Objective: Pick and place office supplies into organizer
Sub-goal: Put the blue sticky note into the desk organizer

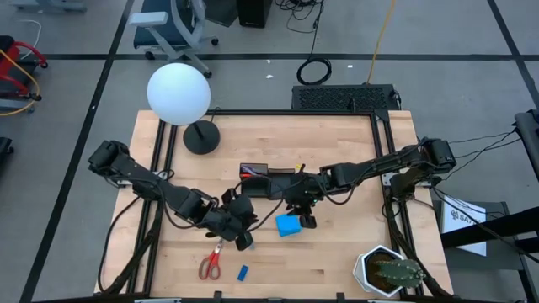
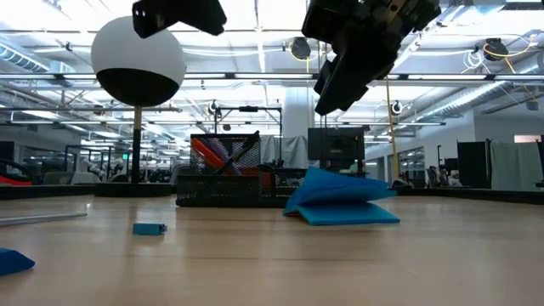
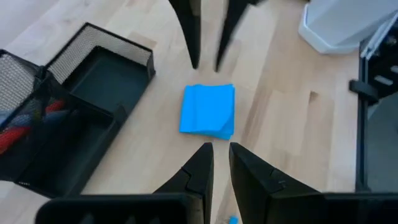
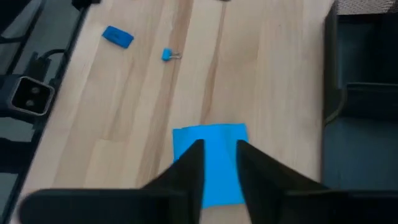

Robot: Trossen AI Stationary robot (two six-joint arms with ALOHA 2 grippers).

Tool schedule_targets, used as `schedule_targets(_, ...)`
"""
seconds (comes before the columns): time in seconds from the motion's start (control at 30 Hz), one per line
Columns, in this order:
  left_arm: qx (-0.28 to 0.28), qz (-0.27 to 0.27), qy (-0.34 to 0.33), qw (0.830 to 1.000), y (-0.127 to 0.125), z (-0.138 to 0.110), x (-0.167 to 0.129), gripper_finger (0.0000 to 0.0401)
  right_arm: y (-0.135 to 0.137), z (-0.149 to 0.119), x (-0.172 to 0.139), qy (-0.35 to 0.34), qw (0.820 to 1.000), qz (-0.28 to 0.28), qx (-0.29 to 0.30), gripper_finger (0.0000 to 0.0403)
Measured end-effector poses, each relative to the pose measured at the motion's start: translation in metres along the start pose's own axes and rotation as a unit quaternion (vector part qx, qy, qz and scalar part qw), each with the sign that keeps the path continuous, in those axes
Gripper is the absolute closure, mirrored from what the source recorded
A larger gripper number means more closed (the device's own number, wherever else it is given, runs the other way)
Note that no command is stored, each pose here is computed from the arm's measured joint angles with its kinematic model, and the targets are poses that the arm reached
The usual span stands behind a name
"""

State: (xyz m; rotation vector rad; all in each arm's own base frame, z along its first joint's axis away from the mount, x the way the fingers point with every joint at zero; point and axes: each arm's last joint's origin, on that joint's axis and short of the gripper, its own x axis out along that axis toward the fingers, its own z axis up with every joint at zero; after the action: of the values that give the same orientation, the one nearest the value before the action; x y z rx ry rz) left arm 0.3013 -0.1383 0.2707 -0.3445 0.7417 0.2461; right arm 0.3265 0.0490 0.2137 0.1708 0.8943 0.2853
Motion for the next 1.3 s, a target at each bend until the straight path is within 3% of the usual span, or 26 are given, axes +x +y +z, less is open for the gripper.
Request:
schedule_targets(0.23,-0.013,0.016,0.0,1.0,0.012,0.005,0.008,0.0345,0.009,-0.008,0.004,0.018,1.0,0.001,-0.021,0.0188)
schedule_targets(0.4,-0.013,0.016,0.005,1.0,0.017,0.009,0.01,0.0345,0.016,-0.032,0.015,0.05,0.998,-0.036,-0.033,0.0144)
schedule_targets(0.6,-0.017,0.018,0.004,1.0,0.019,0.011,0.011,0.0345,0.019,-0.052,0.024,0.052,0.996,-0.066,-0.035,0.0142)
schedule_targets(0.97,-0.021,0.018,0.005,1.0,0.019,0.011,0.011,0.0345,0.018,-0.063,0.058,0.057,0.997,-0.035,-0.025,0.016)
schedule_targets(1.3,-0.034,0.023,0.003,0.999,0.023,0.014,0.013,0.0345,0.014,-0.073,0.08,0.079,0.996,-0.039,-0.023,0.0162)
